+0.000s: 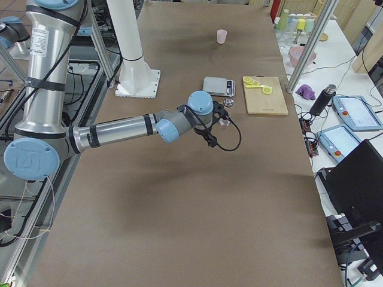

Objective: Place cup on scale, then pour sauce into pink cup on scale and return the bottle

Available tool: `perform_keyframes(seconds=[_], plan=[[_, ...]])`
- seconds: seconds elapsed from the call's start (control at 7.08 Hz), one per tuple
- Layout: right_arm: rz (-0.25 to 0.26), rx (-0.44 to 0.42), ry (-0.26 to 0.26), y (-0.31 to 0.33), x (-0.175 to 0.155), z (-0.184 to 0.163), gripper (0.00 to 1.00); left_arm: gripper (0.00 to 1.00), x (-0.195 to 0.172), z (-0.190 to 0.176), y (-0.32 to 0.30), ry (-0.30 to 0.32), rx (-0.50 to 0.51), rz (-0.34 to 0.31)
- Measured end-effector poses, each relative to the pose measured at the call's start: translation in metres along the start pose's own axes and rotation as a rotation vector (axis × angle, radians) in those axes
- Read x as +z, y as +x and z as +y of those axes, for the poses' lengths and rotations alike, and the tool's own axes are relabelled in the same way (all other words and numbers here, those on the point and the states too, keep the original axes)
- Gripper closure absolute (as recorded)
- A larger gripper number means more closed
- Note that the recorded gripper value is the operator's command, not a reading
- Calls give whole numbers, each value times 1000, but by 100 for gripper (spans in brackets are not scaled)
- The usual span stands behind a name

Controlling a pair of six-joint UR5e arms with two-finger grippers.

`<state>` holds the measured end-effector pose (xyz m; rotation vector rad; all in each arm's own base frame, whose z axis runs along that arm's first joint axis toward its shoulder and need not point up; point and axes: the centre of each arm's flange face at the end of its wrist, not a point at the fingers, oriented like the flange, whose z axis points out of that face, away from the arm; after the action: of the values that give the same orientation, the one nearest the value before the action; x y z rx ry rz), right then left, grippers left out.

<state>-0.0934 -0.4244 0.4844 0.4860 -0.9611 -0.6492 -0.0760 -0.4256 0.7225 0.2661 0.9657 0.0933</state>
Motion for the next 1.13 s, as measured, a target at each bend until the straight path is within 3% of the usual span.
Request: perform_keyframes(seconds=[0.42, 0.71, 0.99, 1.13], plan=[[-53, -54, 34, -44, 49, -63, 5, 1, -2, -3, 3, 21, -15, 0], [-58, -108, 43, -68, 78, -101, 5, 2, -3, -4, 5, 24, -15, 1], [-76, -156, 80, -74, 98, -109, 13, 2, -4, -6, 6, 27, -27, 0], [-90, -152, 125, -72, 104, -107, 12, 1, -5, -8, 6, 29, -30, -2]])
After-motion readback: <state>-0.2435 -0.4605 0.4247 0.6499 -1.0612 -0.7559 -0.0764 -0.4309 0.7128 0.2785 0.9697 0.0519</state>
